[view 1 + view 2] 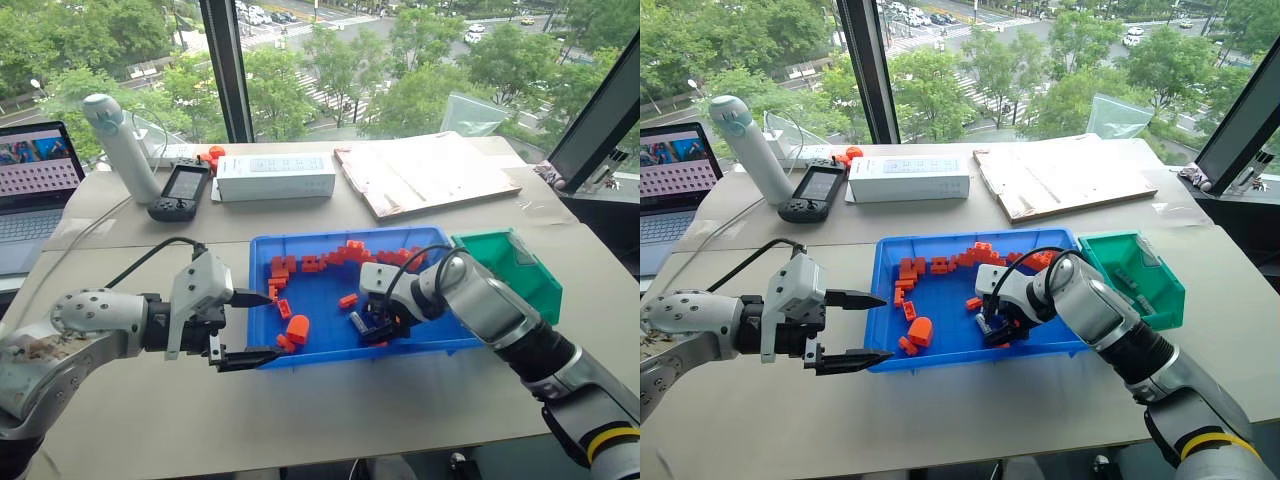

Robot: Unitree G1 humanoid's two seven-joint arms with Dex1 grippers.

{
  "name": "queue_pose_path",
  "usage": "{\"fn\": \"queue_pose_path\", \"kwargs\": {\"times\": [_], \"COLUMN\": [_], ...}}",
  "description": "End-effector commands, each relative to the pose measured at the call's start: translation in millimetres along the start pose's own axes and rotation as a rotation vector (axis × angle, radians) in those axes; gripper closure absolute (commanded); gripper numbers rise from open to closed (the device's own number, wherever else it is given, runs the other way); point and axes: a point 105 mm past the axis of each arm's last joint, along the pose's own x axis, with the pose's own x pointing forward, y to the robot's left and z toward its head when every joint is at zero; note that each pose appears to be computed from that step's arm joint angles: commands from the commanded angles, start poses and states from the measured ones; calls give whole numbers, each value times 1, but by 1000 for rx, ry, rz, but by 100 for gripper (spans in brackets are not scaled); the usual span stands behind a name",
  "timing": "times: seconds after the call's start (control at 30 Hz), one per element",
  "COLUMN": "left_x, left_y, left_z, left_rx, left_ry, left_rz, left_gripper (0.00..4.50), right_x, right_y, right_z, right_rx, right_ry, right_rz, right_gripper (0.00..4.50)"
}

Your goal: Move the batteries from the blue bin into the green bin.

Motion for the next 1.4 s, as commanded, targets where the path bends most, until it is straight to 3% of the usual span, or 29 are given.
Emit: {"fn": "queue_pose_path", "kwargs": {"times": [0.03,0.2,0.43,0.57,0.73,0.8,0.9,1.03,1.2,1.27,1.4], "left_x": [-1,-1,0,3,11,15,17,22,21,22,17], "left_y": [-2,-2,3,7,12,18,22,21,36,43,55], "left_z": [7,5,8,24,25,27,33,41,44,45,46], "left_rx": [40,48,55,80,139,161,180,228,263,299,326], "left_ry": [-9,12,-13,-93,-80,-87,-120,-162,-169,-165,-165], "left_rz": [-2,-2,10,-1,7,21,35,39,138,193,285], "left_gripper": [0,0,0,0,0,0,0,0,0,0,0], "right_x": [10,9,-27,-109,-190,-213,-220,-211,-204,-204,-207], "right_y": [-8,-20,-30,-65,-107,-111,-110,-103,-104,-104,-105], "right_z": [-11,-11,15,30,-25,-51,-67,-114,-125,-129,-126], "right_rx": [-40,-65,-58,31,131,164,185,245,311,320,302], "right_ry": [30,2,-135,-315,-189,-115,-75,64,32,52,59], "right_rz": [-39,-77,-66,-195,-468,-531,-539,-563,-586,-589,-596], "right_gripper": [247,417,427,427,427,427,427,427,427,326,194]}}
